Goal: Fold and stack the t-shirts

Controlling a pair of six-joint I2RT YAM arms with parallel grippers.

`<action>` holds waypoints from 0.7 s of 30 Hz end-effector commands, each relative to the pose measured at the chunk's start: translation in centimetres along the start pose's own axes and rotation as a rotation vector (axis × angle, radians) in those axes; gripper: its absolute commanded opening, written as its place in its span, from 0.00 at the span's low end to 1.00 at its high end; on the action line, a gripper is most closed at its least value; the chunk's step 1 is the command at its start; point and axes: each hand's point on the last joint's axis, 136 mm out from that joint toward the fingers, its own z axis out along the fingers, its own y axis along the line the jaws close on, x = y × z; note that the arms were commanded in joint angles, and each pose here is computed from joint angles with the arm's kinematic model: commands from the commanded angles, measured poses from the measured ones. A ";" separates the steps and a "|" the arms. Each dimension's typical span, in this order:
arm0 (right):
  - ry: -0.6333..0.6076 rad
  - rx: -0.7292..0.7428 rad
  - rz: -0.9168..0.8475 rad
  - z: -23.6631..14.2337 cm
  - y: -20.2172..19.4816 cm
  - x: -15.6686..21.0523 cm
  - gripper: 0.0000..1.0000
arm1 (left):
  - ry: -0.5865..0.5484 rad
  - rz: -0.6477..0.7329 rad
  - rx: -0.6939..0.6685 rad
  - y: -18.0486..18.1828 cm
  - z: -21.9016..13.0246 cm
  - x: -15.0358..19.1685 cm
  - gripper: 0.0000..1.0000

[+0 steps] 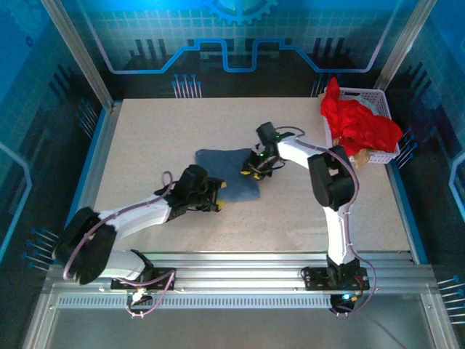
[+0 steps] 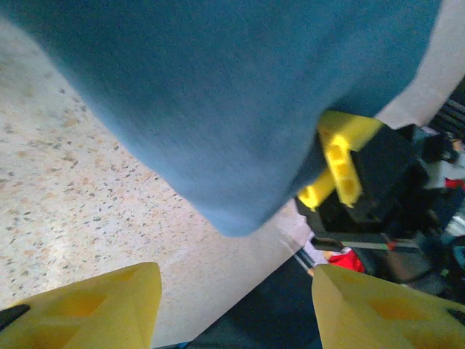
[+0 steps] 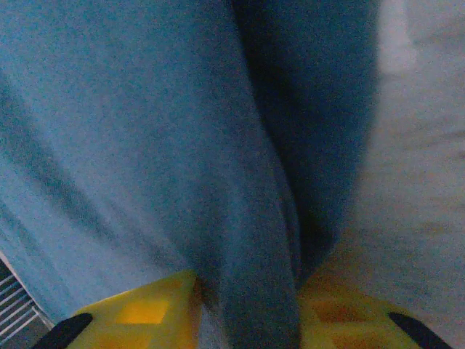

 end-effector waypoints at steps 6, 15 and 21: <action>0.039 -0.008 0.114 6.0 7.1 1.7 0.26 | -0.243 -0.035 -0.061 3.5 -5.0 -6.2 0.64; 0.059 -0.032 0.027 5.2 11.4 2.1 0.55 | -0.310 -0.126 0.033 4.7 -4.9 -9.7 0.64; -0.011 -0.021 -0.002 -0.9 9.1 1.1 0.65 | -0.320 -0.128 0.106 1.9 -3.1 -10.7 0.64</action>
